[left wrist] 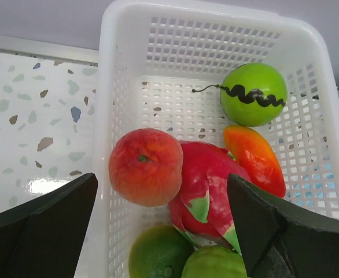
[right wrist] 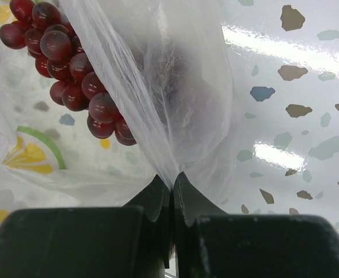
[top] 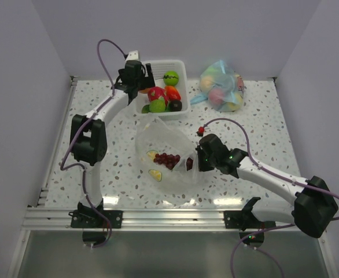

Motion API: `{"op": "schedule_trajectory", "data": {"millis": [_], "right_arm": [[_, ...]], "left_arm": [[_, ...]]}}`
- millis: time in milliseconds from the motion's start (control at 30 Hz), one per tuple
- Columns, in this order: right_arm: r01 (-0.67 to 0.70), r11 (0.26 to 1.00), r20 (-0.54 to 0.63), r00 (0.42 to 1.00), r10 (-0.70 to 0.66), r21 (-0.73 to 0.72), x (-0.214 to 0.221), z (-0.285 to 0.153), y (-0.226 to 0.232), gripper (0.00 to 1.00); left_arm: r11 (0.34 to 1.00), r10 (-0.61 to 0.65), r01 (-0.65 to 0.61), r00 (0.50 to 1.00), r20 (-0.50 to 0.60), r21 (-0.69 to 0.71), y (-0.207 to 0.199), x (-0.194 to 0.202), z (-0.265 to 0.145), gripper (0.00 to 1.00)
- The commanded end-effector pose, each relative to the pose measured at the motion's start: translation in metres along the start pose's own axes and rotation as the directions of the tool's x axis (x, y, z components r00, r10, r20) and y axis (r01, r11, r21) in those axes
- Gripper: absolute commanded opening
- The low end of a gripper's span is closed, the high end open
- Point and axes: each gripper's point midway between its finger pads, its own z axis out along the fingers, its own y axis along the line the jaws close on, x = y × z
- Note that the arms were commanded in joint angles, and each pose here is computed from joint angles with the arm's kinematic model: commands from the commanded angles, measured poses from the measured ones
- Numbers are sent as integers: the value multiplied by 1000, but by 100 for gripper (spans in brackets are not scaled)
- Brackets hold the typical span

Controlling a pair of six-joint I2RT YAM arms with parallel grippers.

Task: Untie the knot of the plastic bag and take out the fruit

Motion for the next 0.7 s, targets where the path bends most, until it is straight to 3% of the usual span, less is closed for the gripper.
{"op": "schedule_trajectory", "data": {"millis": [0,100,300,400,667], "right_arm": [[11,1000,25,1000,-10,-29,-8,-4,7,0],[10,999,27,1000,-9,-40,-10,-4,10,0],[33,999,51,998,-31,-27,-19,-7,10,0],[45,999,62,997,-44,-12,-24,-8,9,0],[51,999,94,994,-50,2,-36,-11,9,0]], "left_arm": [[997,-13,1,989,148,77,-15,-58,-29,100],[993,-19,-2,985,169,119,-21,-73,-63,100],[987,26,-43,993,115,154,-22,-51,-124,100],[978,54,-76,992,116,196,-30,-43,-175,99],[908,157,-145,988,2,394,-80,34,-274,86]]}}
